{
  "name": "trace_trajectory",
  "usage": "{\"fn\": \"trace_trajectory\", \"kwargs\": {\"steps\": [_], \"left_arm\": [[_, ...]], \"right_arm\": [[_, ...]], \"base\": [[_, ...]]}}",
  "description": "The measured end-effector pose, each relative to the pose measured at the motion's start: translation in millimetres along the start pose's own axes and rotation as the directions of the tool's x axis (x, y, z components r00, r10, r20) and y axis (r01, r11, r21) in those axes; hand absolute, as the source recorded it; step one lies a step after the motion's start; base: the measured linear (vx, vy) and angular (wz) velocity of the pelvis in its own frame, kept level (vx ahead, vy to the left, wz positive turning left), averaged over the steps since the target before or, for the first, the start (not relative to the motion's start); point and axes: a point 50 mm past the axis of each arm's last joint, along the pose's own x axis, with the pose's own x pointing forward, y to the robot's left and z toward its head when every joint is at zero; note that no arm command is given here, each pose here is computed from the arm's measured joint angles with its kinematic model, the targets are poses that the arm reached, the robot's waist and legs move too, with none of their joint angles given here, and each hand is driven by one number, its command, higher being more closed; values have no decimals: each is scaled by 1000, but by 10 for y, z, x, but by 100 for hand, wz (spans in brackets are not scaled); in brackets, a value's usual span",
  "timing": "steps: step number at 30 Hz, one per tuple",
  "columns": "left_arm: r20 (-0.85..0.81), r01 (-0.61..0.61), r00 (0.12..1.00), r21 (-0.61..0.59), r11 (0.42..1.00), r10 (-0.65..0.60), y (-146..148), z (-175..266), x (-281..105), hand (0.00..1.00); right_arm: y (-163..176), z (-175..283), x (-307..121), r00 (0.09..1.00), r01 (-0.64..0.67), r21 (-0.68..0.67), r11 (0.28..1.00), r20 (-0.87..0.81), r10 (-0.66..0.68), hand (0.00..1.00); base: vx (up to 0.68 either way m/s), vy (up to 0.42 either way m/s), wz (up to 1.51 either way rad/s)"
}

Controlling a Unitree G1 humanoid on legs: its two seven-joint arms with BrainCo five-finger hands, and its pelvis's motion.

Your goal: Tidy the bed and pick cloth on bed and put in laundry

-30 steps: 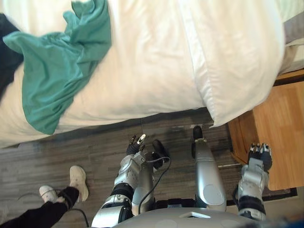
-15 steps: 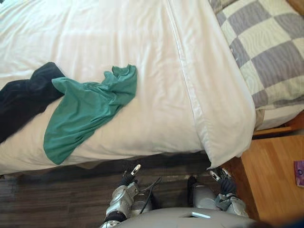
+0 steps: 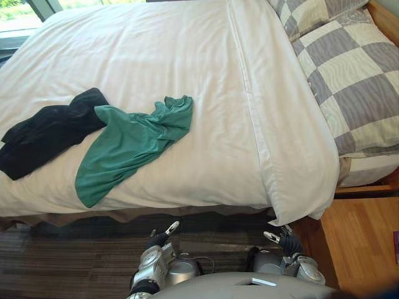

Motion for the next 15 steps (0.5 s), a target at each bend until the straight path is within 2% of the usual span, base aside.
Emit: {"fn": "trace_trajectory", "kwargs": {"steps": [4,6,10,11,13,15], "left_arm": [[-8,-1,1000,0,1000,1,178,-92,-26,0],[-4,16,1000,-2,1000,-16,155,-111,-27,0],[-9,101,995,43,994,-101,-6,-132,-17,0],[11,98,995,91,991,-99,36,-78,-5,0],[25,88,995,130,988,-92,109,-44,1,0],[35,138,988,185,973,-147,-22,26,15,0]], "right_arm": [[-270,71,-28,998,55,-63,997,6,-55,0],[-345,70,-41,998,65,-93,994,-4,-65,0],[-370,-50,-94,996,76,-53,996,-41,-78,0],[-346,-84,-101,996,70,-66,995,-53,-74,0],[-213,-117,-101,998,-24,-136,990,-55,17,0],[-63,-42,-71,991,-132,-260,957,-11,133,0]], "base": [[-65,217,-32],[-55,413,-38],[-73,699,-20],[-132,539,-36],[-102,439,-23],[-22,327,10]]}}
